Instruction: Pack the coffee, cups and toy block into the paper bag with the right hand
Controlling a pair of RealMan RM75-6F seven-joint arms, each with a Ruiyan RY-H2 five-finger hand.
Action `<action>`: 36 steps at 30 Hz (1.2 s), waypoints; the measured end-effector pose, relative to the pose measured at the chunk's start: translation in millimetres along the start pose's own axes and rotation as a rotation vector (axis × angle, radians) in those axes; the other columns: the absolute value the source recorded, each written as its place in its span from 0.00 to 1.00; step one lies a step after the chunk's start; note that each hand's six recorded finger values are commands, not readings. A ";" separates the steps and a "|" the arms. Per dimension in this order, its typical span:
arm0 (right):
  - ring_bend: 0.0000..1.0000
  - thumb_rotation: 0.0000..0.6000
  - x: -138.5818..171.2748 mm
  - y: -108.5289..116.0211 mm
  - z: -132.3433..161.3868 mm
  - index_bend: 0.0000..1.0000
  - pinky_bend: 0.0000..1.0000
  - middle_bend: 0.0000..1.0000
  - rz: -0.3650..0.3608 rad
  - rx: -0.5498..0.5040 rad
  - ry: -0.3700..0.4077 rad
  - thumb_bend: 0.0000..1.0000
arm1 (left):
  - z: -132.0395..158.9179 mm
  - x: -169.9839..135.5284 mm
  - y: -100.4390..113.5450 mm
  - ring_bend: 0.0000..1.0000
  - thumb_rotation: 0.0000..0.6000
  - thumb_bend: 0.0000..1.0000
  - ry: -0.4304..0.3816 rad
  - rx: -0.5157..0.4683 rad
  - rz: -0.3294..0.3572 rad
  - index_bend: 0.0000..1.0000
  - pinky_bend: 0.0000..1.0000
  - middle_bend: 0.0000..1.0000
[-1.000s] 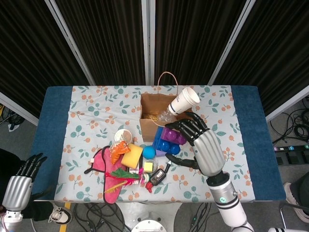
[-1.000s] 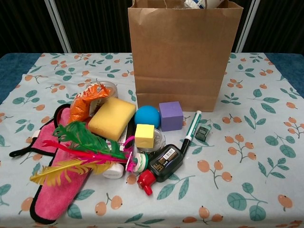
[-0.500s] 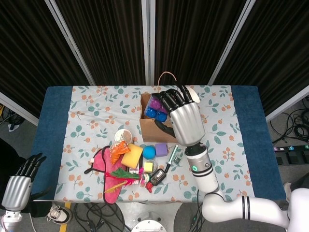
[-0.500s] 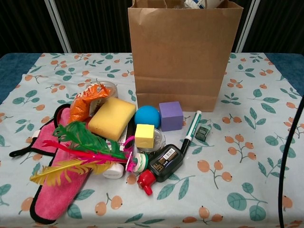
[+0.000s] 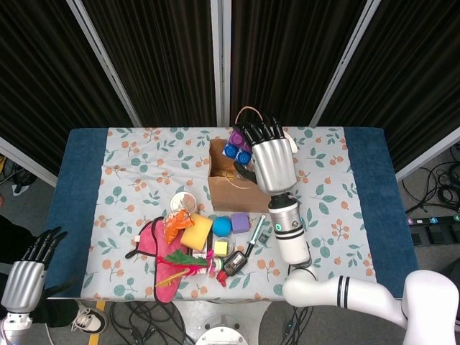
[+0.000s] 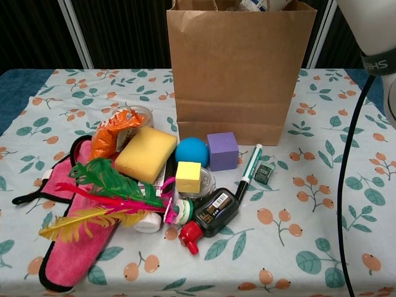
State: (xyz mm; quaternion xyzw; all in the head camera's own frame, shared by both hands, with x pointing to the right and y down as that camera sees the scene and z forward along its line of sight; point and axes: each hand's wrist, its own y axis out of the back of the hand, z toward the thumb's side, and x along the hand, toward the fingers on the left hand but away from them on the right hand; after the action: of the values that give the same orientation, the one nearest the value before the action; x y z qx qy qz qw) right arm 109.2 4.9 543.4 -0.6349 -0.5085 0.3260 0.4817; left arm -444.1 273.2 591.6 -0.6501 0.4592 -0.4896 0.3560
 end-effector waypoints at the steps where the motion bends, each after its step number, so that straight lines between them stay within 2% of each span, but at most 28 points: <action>1: 0.22 1.00 -0.1 -2.3 -1.2 0.27 0.11 0.35 0.006 -0.001 -0.001 0.09 | -0.1 0.0 -0.1 0.12 1.00 0.16 0.000 -0.001 0.000 0.18 0.23 0.19; 7: 0.14 1.00 2.1 -4.8 -3.7 0.15 0.02 0.28 0.024 -0.022 0.008 0.02 | 0.6 0.1 -0.5 0.12 1.00 0.16 -0.003 -0.001 -0.002 0.18 0.23 0.19; 18: 0.13 1.00 7.7 9.3 -3.8 0.14 0.01 0.27 0.003 -0.041 0.017 0.01 | 1.5 0.0 0.4 0.12 1.00 0.16 -0.005 -0.002 0.002 0.18 0.23 0.19; 21: 0.13 1.00 10.3 21.8 -4.3 0.14 0.01 0.27 -0.022 -0.052 0.024 0.01 | 2.3 -0.2 0.2 0.12 1.00 0.16 -0.009 -0.001 0.001 0.18 0.23 0.19; 26: 0.13 1.00 21.9 56.8 -11.0 0.14 0.01 0.27 -0.080 -0.078 0.038 0.01 | 3.7 -0.5 -0.7 0.12 1.00 0.16 -0.014 0.001 -0.002 0.18 0.23 0.19; 31: 0.14 1.00 51.3 98.3 -37.8 0.15 0.01 0.29 -0.127 -0.076 0.036 0.00 | 5.4 -1.0 -2.8 0.12 1.00 0.16 -0.020 0.008 -0.011 0.18 0.23 0.19; 36: 0.14 1.00 92.6 112.4 -71.9 0.15 0.02 0.30 -0.090 -0.071 0.014 0.00 | 6.7 -1.6 -3.1 0.12 1.00 0.16 -0.024 0.014 -0.011 0.18 0.23 0.19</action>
State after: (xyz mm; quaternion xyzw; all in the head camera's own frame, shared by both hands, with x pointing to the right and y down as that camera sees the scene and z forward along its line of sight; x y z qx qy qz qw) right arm 236.5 71.5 467.6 -0.6303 -0.5444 0.2814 0.4766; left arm -437.0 275.8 592.1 -0.6558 0.4480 -0.4870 0.3634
